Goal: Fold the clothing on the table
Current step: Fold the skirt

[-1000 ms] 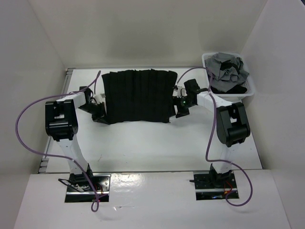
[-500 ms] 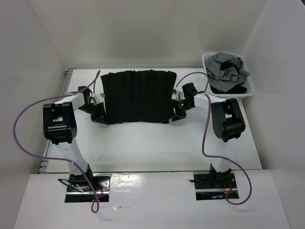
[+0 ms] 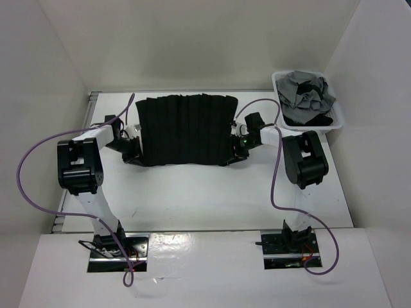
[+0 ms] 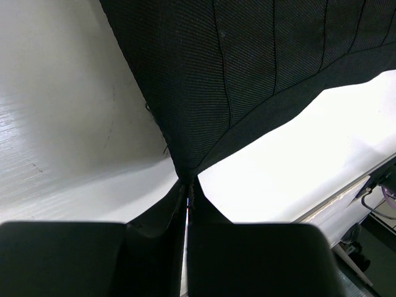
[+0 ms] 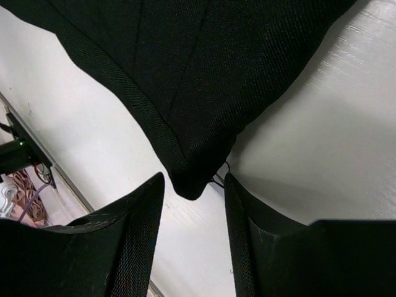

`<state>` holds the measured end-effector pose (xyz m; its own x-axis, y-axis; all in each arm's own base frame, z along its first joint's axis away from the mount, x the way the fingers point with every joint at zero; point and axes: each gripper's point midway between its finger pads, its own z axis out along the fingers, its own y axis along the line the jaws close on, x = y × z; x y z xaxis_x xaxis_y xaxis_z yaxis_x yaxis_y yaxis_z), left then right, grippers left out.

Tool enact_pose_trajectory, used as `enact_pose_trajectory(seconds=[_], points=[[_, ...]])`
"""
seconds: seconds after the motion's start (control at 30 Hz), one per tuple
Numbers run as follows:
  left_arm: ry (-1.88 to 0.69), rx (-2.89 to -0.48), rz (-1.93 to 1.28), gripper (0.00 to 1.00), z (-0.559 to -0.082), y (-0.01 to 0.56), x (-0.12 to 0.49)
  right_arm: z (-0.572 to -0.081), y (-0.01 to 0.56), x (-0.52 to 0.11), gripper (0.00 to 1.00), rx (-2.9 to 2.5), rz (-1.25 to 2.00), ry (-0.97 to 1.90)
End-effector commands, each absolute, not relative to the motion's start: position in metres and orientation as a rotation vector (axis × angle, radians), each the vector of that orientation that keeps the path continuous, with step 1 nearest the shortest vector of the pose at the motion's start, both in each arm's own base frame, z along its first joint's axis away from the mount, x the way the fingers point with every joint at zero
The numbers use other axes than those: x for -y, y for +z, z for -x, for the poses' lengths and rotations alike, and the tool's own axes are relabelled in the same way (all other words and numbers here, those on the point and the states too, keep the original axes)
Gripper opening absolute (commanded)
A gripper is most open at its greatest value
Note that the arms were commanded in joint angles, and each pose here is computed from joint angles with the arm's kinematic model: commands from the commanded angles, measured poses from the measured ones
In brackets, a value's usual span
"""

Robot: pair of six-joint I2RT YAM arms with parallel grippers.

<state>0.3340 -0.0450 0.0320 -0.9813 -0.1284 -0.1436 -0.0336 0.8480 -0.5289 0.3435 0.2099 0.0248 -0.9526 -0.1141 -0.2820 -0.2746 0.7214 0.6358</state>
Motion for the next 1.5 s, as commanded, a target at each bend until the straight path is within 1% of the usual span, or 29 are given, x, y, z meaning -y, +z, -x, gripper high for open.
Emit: enact_pose_trajectory(seconds=[0.0, 0.23, 0.33, 0.43, 0.47, 0.57, 0.6, 0.67, 0.7, 0.83, 1.1, 1.23, 1.27, 1.33, 1.47], points=[[-0.817, -2.817, 0.086, 0.00, -0.335, 0.042, 0.046, -0.343, 0.016, -0.212, 0.49, -2.703, 0.326, 1.055], [-0.833, -2.821, 0.089, 0.00, -0.334, 0.040, 0.047, -0.341, 0.012, -0.219, 0.48, -2.715, 0.348, 1.061], [-0.833, -2.821, 0.089, 0.00, -0.334, 0.040, 0.047, -0.343, 0.010, -0.219, 0.45, -2.716, 0.347, 1.061], [-0.833, -2.821, 0.089, 0.00, -0.334, 0.040, 0.047, -0.340, 0.007, -0.222, 0.39, -2.727, 0.357, 1.064], [-0.833, -2.821, 0.089, 0.00, -0.334, 0.040, 0.047, -0.340, 0.007, -0.222, 0.39, -2.727, 0.357, 1.064], [-0.833, -2.821, 0.089, 0.00, -0.336, 0.037, 0.047, -0.340, 0.005, -0.222, 0.31, -2.732, 0.365, 1.062], [-0.846, -2.816, 0.088, 0.00, -0.336, 0.038, 0.048, -0.341, 0.004, -0.221, 0.24, -2.735, 0.362, 1.045], [-0.846, -2.816, 0.088, 0.00, -0.336, 0.038, 0.048, -0.342, 0.005, -0.219, 0.16, -2.741, 0.371, 1.030], [-0.851, -2.827, 0.093, 0.00, -0.333, 0.038, 0.049, -0.343, 0.004, -0.218, 0.10, -2.744, 0.369, 1.015], [-0.853, -2.802, 0.067, 0.00, -0.340, 0.049, 0.049, -0.347, 0.010, -0.212, 0.00, -2.749, 0.386, 0.945], [-0.882, -2.730, -0.070, 0.00, -0.343, 0.082, 0.052, -0.356, 0.040, -0.199, 0.00, -2.723, 0.487, 0.808], [-0.905, -2.717, -0.152, 0.00, -0.338, 0.097, 0.054, -0.363, 0.065, -0.197, 0.00, -2.675, 0.544, 0.780], [-0.914, -2.703, -0.172, 0.00, -0.336, 0.102, 0.056, -0.362, 0.064, -0.195, 0.00, -2.680, 0.560, 0.762], [-0.897, -2.682, -0.232, 0.00, -0.334, 0.112, 0.055, -0.362, 0.081, -0.194, 0.00, -2.654, 0.594, 0.754], [-0.852, -2.621, -0.334, 0.00, -0.332, 0.133, 0.053, -0.351, 0.095, -0.190, 0.00, -2.647, 0.690, 0.754]])
